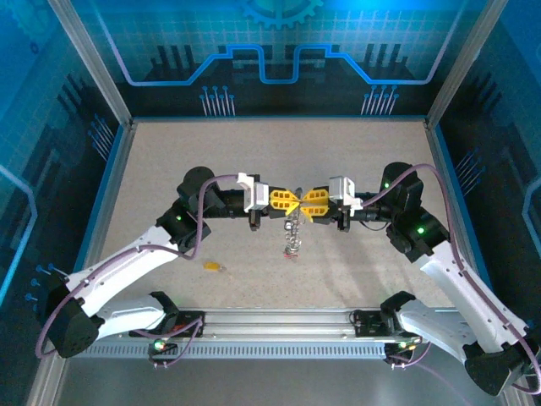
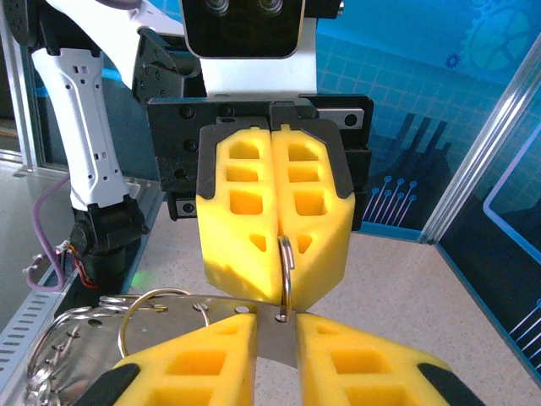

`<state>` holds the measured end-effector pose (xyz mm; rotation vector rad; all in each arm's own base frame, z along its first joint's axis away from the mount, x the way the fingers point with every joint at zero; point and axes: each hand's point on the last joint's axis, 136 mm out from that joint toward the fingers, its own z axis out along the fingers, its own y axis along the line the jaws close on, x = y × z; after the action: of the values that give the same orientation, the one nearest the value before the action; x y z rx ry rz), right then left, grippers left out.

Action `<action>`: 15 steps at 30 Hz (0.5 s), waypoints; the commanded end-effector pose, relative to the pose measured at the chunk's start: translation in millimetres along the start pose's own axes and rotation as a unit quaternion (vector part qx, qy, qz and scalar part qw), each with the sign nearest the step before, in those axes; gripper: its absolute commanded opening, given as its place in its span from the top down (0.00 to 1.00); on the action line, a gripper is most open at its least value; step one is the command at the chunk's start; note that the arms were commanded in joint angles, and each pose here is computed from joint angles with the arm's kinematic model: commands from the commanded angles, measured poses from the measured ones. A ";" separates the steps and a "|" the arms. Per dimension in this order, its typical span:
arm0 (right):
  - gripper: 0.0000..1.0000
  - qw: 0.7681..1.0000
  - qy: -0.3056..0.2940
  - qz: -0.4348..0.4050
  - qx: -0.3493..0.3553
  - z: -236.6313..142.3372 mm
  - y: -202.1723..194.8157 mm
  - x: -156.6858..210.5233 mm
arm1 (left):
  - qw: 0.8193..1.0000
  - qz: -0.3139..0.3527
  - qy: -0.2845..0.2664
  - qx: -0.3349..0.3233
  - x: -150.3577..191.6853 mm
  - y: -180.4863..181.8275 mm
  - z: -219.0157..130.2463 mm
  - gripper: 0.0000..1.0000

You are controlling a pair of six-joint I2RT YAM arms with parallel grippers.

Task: Put the keys on the keyring

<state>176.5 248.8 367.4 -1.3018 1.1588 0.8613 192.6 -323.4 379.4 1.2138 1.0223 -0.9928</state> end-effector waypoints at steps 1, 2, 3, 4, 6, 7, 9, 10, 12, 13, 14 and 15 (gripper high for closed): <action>0.80 1.000 -0.011 -0.016 0.000 -2.7 0.2 -6.5 | 1.000 0.022 -0.008 0.011 -9.7 -0.1 1.4 1.00; 0.80 1.000 -0.011 -0.016 0.002 -3.0 0.2 -6.0 | 1.000 0.022 -0.008 0.011 -9.9 -0.3 1.4 1.00; 0.80 1.000 -0.012 -0.018 0.003 -3.3 0.2 -6.5 | 1.000 0.023 -0.008 0.012 -10.5 -0.1 1.6 1.00; 0.82 1.000 -0.012 -0.018 0.005 -3.4 0.0 -5.8 | 1.000 0.020 -0.007 0.012 -9.4 -0.1 2.2 1.00; 0.85 1.000 -0.012 -0.017 0.005 -3.3 -0.2 -5.1 | 1.000 0.018 -0.007 0.013 -8.8 -0.4 2.4 1.00; 0.85 1.000 -0.012 -0.017 0.005 -3.3 -0.3 -5.1 | 1.000 0.017 -0.006 0.013 -8.2 -0.2 2.4 1.00; 0.85 1.000 -0.014 -0.018 0.005 -3.4 -0.1 -6.0 | 1.000 0.016 -0.006 0.013 -7.3 0.6 3.3 1.00; 0.85 1.000 -0.013 -0.018 0.004 -3.1 0.3 -5.5 | 1.000 0.015 -0.005 0.014 -6.7 0.6 3.5 1.00; 0.87 1.000 -0.012 -0.017 0.003 -2.9 0.3 -4.9 | 1.000 0.013 -0.008 0.014 -7.5 0.9 4.3 1.00; 0.88 1.000 -0.013 -0.018 0.003 -2.8 0.9 -5.4 | 1.000 0.012 -0.009 0.015 -7.8 1.3 4.6 1.00; 0.90 1.000 -0.013 -0.019 0.002 -3.0 1.2 -5.4 | 1.000 0.011 -0.011 0.017 -8.0 1.3 5.3 1.00; 0.91 1.000 -0.013 -0.021 0.003 -3.1 1.3 -5.0 | 1.000 0.009 -0.010 0.019 -7.4 1.1 6.1 1.00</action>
<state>177.7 247.4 366.7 -1.2965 1.1616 0.8492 194.4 -326.0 371.6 1.2277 1.0449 -1.0063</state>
